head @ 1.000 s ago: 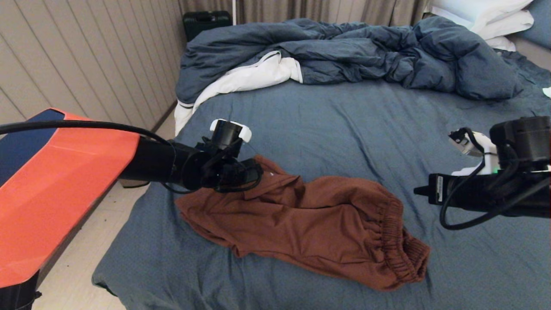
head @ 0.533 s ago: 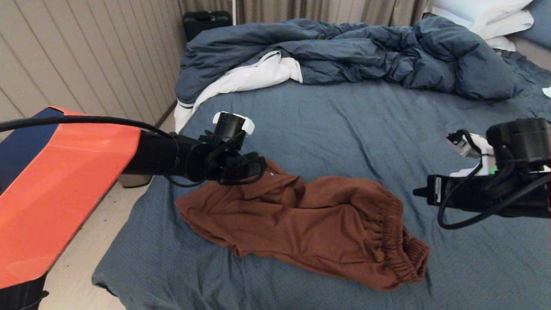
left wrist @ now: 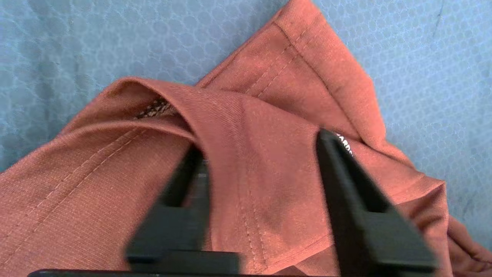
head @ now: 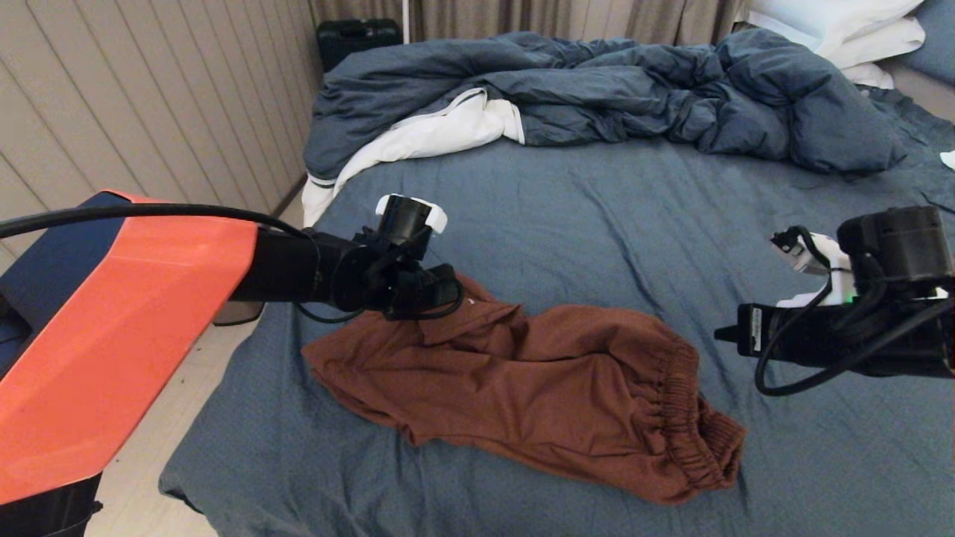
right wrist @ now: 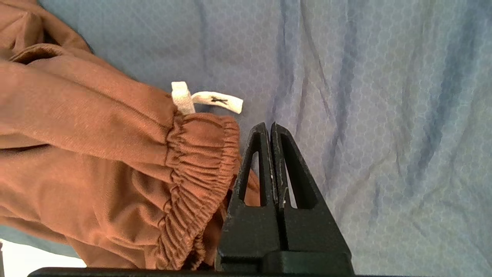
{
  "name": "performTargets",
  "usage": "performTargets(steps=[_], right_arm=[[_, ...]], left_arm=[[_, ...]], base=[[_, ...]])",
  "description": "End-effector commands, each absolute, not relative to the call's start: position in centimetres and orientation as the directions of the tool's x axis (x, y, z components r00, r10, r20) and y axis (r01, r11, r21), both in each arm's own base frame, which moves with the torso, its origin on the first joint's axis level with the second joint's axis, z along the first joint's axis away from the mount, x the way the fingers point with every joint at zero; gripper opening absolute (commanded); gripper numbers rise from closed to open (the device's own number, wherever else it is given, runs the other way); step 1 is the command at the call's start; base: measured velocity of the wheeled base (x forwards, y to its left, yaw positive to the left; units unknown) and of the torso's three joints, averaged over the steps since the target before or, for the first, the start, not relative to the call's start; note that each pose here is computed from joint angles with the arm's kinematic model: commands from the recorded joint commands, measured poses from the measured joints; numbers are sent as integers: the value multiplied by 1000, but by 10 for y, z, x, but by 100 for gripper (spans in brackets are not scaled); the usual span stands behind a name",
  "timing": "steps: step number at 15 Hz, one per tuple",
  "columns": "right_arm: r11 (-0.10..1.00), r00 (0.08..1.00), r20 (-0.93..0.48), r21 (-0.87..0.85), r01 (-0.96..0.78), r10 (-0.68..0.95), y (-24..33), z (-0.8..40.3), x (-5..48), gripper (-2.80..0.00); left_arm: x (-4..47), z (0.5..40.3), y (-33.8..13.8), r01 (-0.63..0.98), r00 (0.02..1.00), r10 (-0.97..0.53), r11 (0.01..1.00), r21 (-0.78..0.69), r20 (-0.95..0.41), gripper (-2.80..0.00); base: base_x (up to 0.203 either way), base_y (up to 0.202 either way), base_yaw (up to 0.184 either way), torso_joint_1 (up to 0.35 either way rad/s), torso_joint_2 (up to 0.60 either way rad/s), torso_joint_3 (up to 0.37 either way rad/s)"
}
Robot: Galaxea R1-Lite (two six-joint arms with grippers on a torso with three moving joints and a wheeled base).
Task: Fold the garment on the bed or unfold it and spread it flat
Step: Unford the brown shorts
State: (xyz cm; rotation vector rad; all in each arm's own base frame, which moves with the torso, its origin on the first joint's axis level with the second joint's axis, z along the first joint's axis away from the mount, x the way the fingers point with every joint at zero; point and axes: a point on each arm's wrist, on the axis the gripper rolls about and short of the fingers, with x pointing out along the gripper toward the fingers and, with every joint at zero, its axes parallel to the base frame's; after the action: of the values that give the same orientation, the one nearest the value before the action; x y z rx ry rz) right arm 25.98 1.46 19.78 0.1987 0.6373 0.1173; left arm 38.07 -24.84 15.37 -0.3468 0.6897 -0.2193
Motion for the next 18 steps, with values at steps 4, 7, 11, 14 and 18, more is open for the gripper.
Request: performTargets(steps=[4, 7, 11, 14, 18], right_arm=[[974, 801, -572, 219, -57, 175, 16, 200, 258, -280], [973, 801, -569, 217, -73, 187, 22, 201, 255, -280], [969, 791, -568, 215, -123, 226, 35, 201, 252, -280], [968, 778, -583, 215, -128, 232, 38, 196, 258, -280], [980, 823, -541, 180, -89, 174, 37, 199, 262, 0]], left_arm=[[383, 150, -247, 70, 750, -302, 921, -383, -588, -280], [382, 153, -247, 72, 752, -304, 920, -386, -584, -280], [380, 155, -246, 68, 746, -299, 923, -378, -595, -280], [380, 154, -245, 65, 744, -296, 924, -376, -599, -280], [380, 155, -245, 66, 746, -297, 924, -377, -596, -280]], base=[[0, 0, 0, 0, 0, 0], [0, 0, 0, 0, 0, 0], [0, 0, 0, 0, 0, 0], [0, 0, 0, 0, 0, 0], [0, 0, 0, 0, 0, 0]])
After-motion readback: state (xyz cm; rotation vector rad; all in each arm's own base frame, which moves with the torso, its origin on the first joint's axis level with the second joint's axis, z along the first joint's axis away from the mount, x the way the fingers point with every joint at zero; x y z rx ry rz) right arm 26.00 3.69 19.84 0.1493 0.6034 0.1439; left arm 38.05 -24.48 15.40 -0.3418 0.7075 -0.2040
